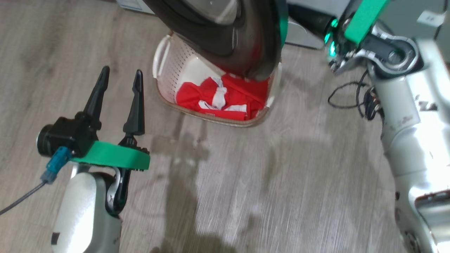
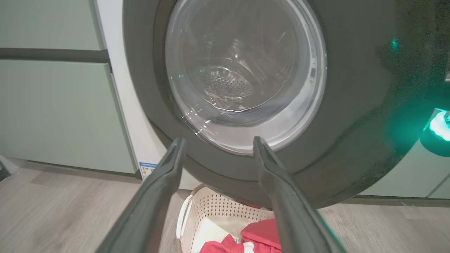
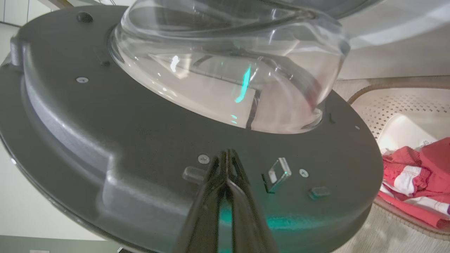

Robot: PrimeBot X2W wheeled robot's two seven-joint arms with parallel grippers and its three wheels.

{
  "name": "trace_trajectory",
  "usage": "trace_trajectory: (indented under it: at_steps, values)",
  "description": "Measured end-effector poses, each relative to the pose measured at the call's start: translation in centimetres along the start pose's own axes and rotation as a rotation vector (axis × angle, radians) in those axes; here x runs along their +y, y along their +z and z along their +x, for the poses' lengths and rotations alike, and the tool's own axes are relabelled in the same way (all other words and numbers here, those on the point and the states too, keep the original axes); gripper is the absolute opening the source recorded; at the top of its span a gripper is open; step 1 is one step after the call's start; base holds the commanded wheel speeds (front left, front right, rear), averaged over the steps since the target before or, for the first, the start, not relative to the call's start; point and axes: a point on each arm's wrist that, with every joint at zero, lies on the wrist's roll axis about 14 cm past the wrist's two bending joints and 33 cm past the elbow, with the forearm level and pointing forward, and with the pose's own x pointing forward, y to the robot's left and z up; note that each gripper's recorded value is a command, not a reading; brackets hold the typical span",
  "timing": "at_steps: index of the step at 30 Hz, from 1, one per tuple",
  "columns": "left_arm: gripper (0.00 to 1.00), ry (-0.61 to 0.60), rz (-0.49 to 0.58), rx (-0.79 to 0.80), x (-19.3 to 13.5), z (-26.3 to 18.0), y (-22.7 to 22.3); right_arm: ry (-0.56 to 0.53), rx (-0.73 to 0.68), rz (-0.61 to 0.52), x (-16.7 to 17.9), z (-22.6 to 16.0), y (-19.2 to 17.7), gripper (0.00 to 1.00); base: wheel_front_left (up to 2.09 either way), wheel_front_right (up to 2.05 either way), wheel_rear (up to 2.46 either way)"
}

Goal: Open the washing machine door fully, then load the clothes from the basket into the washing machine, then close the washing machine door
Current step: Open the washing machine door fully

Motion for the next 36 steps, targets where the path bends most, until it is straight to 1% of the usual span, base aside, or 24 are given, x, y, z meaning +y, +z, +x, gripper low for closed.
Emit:
trace_trajectory:
  at_steps: [6, 20, 30, 36]
  values:
    - [1.00, 0.064, 0.010, -0.007, 1.7, -2.2, 1.2, 0.020, 0.098, 0.003, 0.9, 0.9, -3.8, 0.00, 0.00, 0.00, 0.00]
    - [1.00, 0.163, 0.020, -0.024, 4.3, -6.3, 3.1, 0.087, 0.278, -0.003, 4.1, 3.3, -10.5, 0.00, 0.00, 0.00, 0.00]
    - [1.00, 0.210, 0.029, -0.040, 5.5, -7.8, 4.0, 0.111, 0.371, 0.006, 5.2, 4.9, -14.1, 0.00, 0.00, 0.00, 0.00]
    - [1.00, 0.225, 0.023, -0.036, 5.8, -8.4, 4.0, 0.107, 0.391, 0.020, 5.1, 5.4, -15.2, 0.00, 0.00, 0.00, 0.00]
